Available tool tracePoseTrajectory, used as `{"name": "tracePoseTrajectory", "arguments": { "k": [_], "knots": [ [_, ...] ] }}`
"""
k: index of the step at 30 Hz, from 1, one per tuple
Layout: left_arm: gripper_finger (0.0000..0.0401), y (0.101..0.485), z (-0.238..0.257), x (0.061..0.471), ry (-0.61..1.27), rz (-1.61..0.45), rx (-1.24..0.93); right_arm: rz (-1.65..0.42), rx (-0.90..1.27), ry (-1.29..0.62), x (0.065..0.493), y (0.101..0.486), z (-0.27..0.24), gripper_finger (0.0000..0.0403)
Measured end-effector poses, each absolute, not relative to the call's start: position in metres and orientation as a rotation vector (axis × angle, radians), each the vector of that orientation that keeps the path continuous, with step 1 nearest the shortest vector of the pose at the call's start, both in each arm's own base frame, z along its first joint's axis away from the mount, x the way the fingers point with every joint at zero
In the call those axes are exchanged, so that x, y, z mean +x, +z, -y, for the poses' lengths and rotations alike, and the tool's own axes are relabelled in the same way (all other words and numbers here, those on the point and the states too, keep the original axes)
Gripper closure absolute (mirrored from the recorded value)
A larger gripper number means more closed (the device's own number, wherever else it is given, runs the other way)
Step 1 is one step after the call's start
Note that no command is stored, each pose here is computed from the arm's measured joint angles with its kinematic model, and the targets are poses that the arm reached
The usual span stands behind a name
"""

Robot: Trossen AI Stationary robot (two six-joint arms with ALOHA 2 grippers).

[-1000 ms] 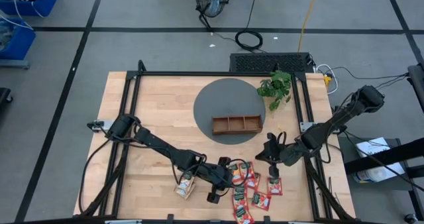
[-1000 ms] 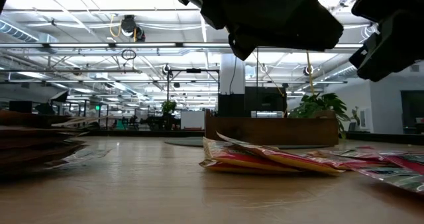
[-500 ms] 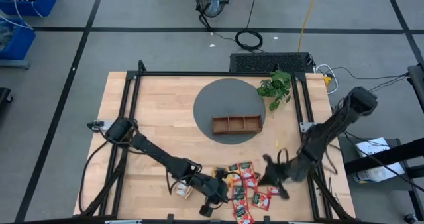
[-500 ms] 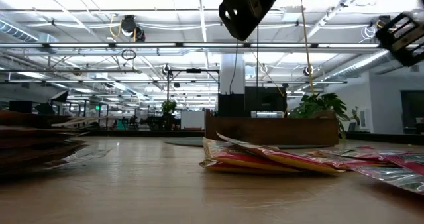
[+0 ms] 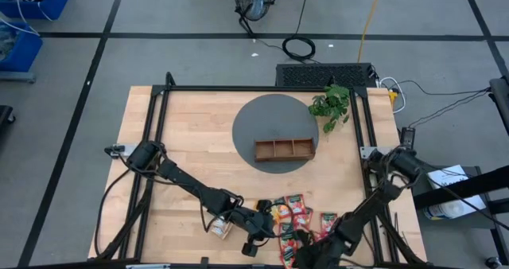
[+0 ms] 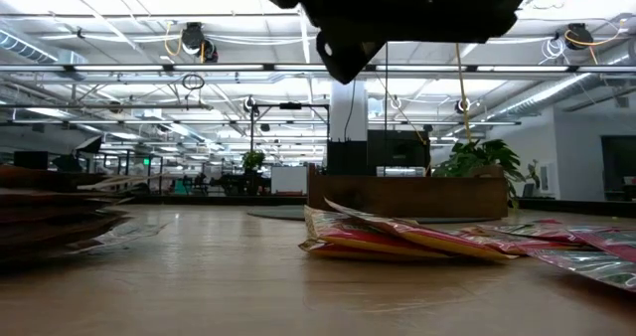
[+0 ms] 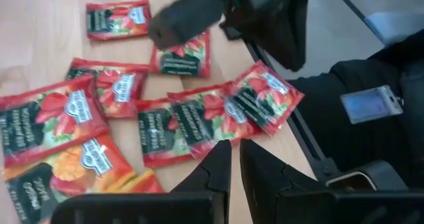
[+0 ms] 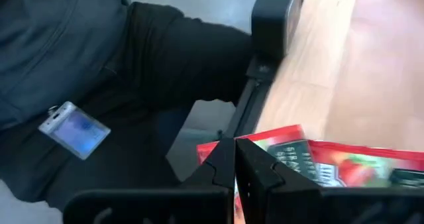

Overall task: Pick & Place Tea
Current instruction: Adjust the red tea bags on the table, then put the red tea bag into the right section of the wooden organizer

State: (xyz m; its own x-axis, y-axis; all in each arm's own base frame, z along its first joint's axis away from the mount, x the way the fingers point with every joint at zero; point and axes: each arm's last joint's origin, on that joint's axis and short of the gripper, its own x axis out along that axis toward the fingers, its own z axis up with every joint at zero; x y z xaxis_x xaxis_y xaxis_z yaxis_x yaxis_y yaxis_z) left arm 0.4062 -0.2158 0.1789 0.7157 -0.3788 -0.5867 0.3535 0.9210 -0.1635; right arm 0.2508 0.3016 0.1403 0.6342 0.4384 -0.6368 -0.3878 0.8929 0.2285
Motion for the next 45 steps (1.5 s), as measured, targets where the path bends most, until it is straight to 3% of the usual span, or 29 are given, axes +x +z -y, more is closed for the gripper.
{"name": "tracePoseTrajectory", "arguments": {
  "k": [9, 16, 22, 30, 39, 45],
  "knots": [
    [0.0364, 0.178, 0.226, 0.399, -0.435, -0.670, -0.014, -0.863, 0.169, 0.385, 0.263, 0.105, -0.292, 0.0403],
    [0.0364, 0.178, 0.224, 0.401, -0.432, -0.666, -0.007, -0.936, 0.156, 0.122, 0.249, 0.088, -0.267, 0.0403],
    [0.0364, 0.179, 0.220, 0.404, -0.421, -0.653, -0.016, -0.934, 0.148, 0.023, 0.237, 0.082, -0.254, 0.0403],
    [0.0364, 0.183, 0.223, 0.406, -0.417, -0.605, -0.049, -0.828, 0.089, -0.129, 0.213, 0.102, -0.237, 0.0403],
    [0.0364, 0.171, 0.232, 0.410, -0.420, -0.537, 0.001, -0.757, 0.096, -0.025, 0.218, 0.120, -0.241, 0.0403],
    [0.0364, 0.159, 0.218, 0.421, -0.383, -0.545, 0.006, -0.655, 0.013, 0.037, 0.213, 0.161, -0.237, 0.0396]
  ]
}}
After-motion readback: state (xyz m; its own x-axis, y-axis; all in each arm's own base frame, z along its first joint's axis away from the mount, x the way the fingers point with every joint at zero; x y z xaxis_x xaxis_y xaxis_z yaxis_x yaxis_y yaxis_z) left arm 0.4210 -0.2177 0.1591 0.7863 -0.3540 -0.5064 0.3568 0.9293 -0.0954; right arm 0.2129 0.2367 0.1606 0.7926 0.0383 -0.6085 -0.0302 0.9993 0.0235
